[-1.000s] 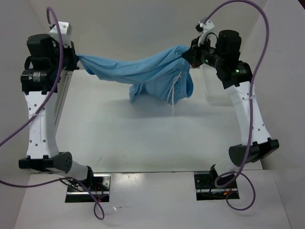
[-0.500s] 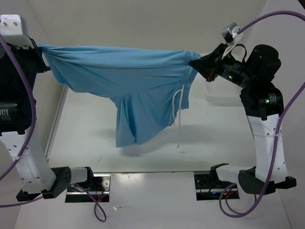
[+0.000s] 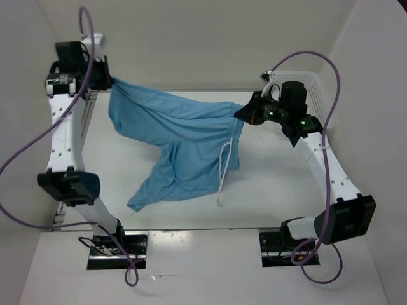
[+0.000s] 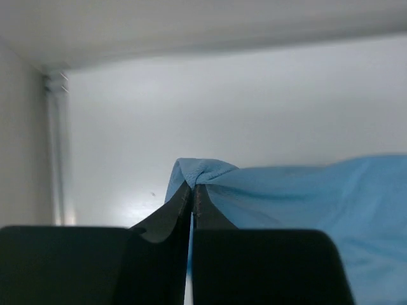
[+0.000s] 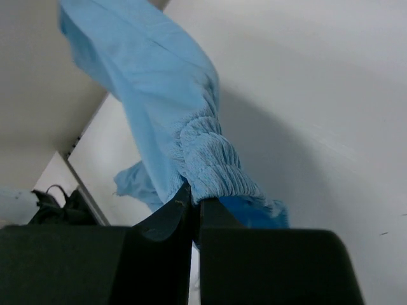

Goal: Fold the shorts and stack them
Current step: Flatten the shorts out

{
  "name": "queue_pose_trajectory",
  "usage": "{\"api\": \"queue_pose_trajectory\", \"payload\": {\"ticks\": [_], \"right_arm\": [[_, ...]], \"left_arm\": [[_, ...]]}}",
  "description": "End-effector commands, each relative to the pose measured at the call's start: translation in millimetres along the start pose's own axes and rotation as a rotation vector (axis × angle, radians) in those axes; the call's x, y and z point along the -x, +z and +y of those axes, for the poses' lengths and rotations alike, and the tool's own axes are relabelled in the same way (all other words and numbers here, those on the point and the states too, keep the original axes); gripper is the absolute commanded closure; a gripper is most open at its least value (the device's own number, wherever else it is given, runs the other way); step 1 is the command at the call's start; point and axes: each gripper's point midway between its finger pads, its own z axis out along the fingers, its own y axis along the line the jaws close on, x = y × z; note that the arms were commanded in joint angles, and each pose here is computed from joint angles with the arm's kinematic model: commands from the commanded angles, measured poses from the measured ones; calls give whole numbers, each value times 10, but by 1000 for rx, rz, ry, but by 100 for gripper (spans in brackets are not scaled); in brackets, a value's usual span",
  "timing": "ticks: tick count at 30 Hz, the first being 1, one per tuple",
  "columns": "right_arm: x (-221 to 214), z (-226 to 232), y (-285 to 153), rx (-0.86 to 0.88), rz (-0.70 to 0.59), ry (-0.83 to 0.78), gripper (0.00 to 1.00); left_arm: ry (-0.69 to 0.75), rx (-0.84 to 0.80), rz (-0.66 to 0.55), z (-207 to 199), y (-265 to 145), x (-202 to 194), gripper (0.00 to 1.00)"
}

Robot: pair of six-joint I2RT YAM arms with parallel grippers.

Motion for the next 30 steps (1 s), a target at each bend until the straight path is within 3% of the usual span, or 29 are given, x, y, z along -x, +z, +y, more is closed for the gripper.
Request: {"api": "queue_pose_trajectory", "payload": {"ticks": [1, 7, 13, 24, 27, 29, 30], "right_arm": [[128, -370, 178, -91, -96, 0, 100], [-237, -1312, 730, -296, -49, 91, 100], [-383, -2094, 1052, -446, -18, 150, 100], [-130, -2709, 1479, -577, -45, 142, 100], [-140, -2877, 1537, -630, -61, 163, 100], [-87, -3067, 1526, -717, -86, 156, 71], [-118, -3105, 1540, -750, -70, 146, 55]], "left_arm": [[-46, -94, 200, -85, 585, -686, 100], [-73, -133, 383, -103, 1576, -1451, 100], [-76, -120, 443, -32, 2134, -1839, 100], [-15, -120, 246, -92, 2541, -1256, 99], [-3, -113, 259, -150, 2857, -1491, 93], [9, -121, 219, -205, 2951, -1414, 78], [13, -119, 229, -237, 3078, -1545, 64]]}}
